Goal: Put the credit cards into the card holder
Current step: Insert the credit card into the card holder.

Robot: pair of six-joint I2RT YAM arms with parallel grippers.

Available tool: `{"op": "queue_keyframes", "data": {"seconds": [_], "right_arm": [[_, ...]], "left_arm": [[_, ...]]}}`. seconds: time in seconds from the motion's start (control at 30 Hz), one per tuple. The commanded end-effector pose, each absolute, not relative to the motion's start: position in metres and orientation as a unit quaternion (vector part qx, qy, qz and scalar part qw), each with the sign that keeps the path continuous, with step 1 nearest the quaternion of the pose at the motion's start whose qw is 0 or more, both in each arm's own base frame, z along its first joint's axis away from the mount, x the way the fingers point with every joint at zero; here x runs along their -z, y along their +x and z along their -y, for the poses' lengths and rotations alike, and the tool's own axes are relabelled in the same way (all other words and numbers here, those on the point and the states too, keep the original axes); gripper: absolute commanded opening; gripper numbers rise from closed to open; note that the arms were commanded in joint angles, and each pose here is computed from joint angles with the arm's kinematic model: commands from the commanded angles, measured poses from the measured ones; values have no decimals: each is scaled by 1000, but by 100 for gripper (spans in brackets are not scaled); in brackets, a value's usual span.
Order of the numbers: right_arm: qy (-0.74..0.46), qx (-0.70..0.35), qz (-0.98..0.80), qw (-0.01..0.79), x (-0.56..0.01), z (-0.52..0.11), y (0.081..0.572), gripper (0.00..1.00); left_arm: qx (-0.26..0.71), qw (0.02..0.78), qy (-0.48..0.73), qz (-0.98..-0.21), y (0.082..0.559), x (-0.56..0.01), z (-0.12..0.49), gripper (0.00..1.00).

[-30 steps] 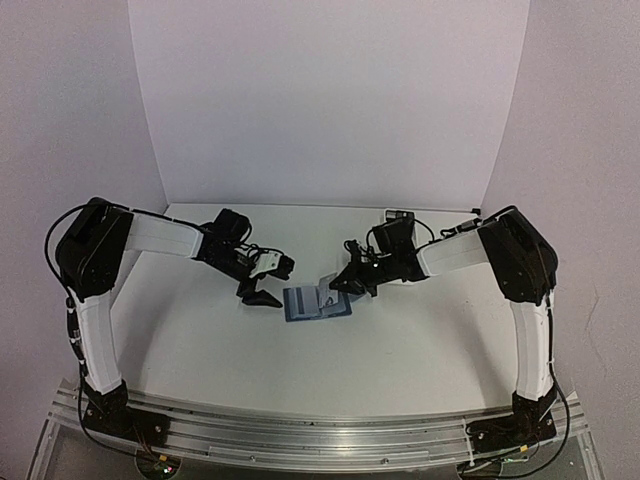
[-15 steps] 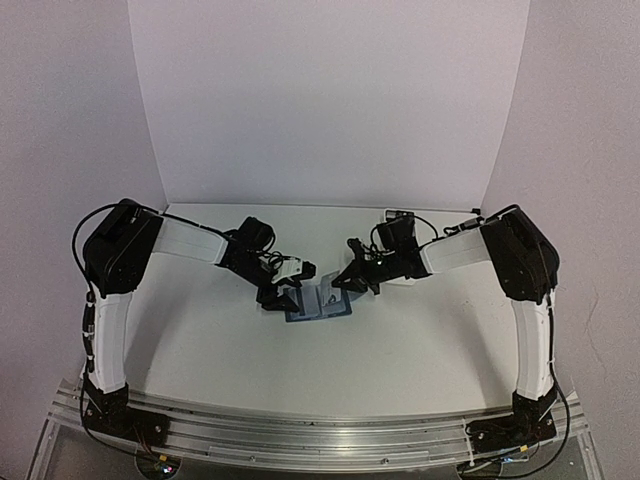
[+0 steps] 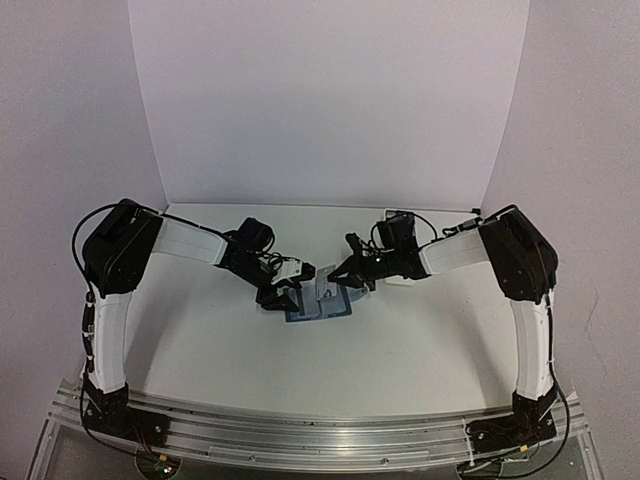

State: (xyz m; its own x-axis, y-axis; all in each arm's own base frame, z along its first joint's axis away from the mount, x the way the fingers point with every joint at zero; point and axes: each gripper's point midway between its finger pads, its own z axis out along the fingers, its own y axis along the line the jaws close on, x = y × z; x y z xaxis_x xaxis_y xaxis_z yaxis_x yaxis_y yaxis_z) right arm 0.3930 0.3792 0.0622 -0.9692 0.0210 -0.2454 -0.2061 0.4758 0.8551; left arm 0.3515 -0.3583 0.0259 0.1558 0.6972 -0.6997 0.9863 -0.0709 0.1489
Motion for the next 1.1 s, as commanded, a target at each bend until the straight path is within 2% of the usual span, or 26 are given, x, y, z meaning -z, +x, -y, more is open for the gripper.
{"op": "queue_keyframes", "data": {"seconds": [0.0, 0.3, 1.07], "right_arm": [[-67, -519, -845, 109, -56, -392, 391, 0], [-59, -494, -861, 110, -37, -383, 385, 0], [-81, -483, -863, 127, -56, -370, 390, 0]], "left_arm": [[201, 252, 704, -633, 339, 5, 332, 67], [208, 250, 703, -633, 337, 4, 332, 67], [208, 251, 700, -636, 337, 3, 332, 67]]}}
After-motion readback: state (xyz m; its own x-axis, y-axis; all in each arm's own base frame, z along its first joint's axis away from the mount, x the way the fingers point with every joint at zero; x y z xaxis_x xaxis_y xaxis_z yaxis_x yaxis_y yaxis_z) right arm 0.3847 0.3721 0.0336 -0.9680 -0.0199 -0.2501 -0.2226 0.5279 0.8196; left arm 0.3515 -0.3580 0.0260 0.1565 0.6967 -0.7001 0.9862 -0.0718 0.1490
